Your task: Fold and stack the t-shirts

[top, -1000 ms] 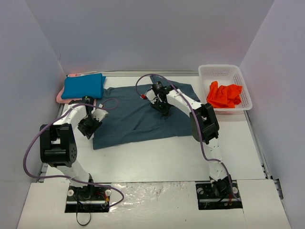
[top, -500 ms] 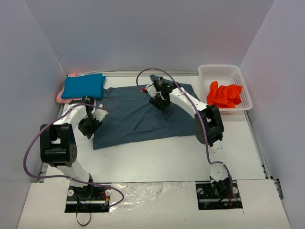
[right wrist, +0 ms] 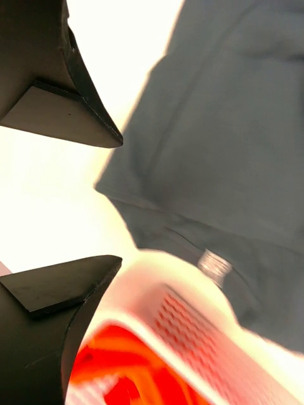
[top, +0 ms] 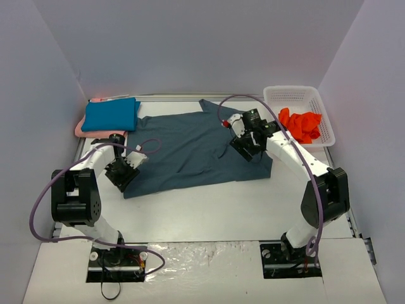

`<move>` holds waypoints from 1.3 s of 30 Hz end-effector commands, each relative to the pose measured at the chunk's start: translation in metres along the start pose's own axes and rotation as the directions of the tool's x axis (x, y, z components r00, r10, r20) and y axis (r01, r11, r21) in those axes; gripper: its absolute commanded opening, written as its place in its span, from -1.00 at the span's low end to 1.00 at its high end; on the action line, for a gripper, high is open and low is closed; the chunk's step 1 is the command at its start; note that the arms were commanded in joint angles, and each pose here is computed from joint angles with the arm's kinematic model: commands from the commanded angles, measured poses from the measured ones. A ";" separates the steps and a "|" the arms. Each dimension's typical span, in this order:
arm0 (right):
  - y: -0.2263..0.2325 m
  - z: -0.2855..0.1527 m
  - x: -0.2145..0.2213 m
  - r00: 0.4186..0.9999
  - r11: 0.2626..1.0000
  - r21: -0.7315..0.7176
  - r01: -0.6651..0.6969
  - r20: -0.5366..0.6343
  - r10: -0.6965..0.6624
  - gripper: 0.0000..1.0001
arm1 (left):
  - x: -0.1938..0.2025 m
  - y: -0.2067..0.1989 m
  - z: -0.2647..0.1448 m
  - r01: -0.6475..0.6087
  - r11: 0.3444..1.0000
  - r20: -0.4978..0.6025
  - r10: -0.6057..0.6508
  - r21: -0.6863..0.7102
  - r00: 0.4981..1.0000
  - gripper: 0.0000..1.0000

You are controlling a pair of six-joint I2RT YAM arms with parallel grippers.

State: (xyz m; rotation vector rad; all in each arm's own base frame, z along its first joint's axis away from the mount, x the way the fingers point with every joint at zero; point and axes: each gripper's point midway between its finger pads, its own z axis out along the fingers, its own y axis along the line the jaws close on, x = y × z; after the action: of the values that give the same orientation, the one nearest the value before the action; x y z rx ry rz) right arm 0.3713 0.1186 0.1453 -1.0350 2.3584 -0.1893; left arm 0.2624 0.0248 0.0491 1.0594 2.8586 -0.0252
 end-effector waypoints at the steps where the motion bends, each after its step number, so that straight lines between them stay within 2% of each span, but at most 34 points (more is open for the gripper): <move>1: 0.009 -0.003 0.039 0.996 1.000 -0.020 -0.016 -0.087 0.014 0.29 | 0.015 -0.012 -0.001 -0.073 0.996 -0.035 0.074 0.050 0.997 -0.15; 7: 0.017 0.008 0.065 0.989 0.996 -0.046 -0.071 -0.137 0.064 0.30 | 0.012 -0.025 0.003 -0.100 0.989 0.003 0.100 0.111 0.995 -0.15; 17: 0.023 0.030 0.079 0.977 0.994 -0.059 -0.088 -0.199 0.074 0.30 | 0.015 -0.049 0.015 -0.122 0.966 0.015 0.122 0.229 0.992 -0.17; 28: 0.023 0.031 0.083 0.975 0.994 -0.053 -0.095 -0.206 0.082 0.30 | 0.015 -0.047 0.033 -0.097 0.964 -0.015 0.104 0.248 0.994 -0.19; 32: 0.025 0.031 0.092 0.972 0.995 -0.057 -0.085 -0.226 0.070 0.30 | 0.013 -0.047 0.038 -0.087 0.962 -0.020 0.096 0.258 0.995 -0.42; 33: 0.025 0.030 0.097 0.969 0.995 -0.050 -0.081 -0.237 0.067 0.30 | 0.012 -0.046 0.039 -0.086 0.962 -0.018 0.094 0.258 0.995 -0.65; 35: 0.025 0.027 0.100 0.970 0.996 -0.049 -0.070 -0.237 0.056 0.30 | 0.012 -0.047 0.042 -0.073 0.960 -0.026 0.083 0.271 0.996 -0.88; 36: 0.024 0.025 0.101 0.969 0.996 -0.048 -0.069 -0.239 0.055 0.31 | 0.010 -0.048 0.042 -0.074 0.958 -0.020 0.083 0.276 0.996 -0.95; 39: 0.027 0.022 0.108 0.965 0.997 -0.057 -0.060 -0.257 0.044 0.31 | 0.006 -0.052 0.041 -0.075 0.947 -0.009 0.082 0.312 0.997 -0.95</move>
State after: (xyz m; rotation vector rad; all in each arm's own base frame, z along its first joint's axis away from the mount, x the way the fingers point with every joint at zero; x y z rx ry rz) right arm 0.3163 0.0738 0.0622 -1.0190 2.6259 -0.2011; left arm 0.2300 0.0015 0.0169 1.2240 2.9128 -0.3407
